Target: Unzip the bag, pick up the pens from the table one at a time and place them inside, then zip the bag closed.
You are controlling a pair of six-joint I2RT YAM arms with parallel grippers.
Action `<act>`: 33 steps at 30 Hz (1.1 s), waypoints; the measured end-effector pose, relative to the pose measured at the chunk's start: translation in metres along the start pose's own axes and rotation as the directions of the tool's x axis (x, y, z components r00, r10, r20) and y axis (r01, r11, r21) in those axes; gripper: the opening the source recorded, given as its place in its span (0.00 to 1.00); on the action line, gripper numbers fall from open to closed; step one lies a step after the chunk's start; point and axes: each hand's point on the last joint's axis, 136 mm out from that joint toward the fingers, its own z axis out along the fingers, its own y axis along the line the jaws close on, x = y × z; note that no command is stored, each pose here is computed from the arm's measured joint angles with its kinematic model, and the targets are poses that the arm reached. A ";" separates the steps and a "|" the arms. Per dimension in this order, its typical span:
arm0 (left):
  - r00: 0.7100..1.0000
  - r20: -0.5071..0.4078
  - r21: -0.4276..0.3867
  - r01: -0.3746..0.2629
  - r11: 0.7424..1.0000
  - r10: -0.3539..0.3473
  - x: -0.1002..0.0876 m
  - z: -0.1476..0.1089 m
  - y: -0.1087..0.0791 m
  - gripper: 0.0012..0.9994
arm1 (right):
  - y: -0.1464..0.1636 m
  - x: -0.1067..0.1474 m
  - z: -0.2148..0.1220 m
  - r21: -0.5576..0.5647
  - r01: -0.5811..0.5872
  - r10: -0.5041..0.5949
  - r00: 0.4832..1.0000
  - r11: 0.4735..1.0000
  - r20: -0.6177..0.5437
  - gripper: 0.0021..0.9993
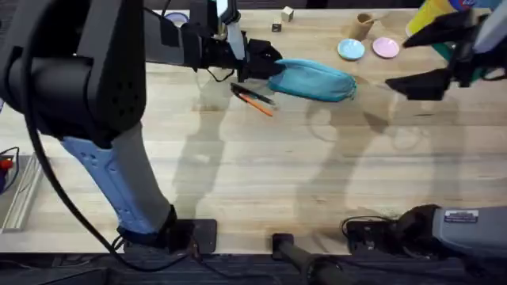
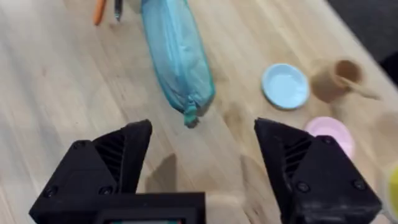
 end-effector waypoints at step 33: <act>1.000 0.000 0.000 0.000 1.000 0.000 0.000 0.000 0.000 0.04 | 0.020 0.051 0.106 -0.273 -0.064 0.042 0.995 0.960 -0.088 0.64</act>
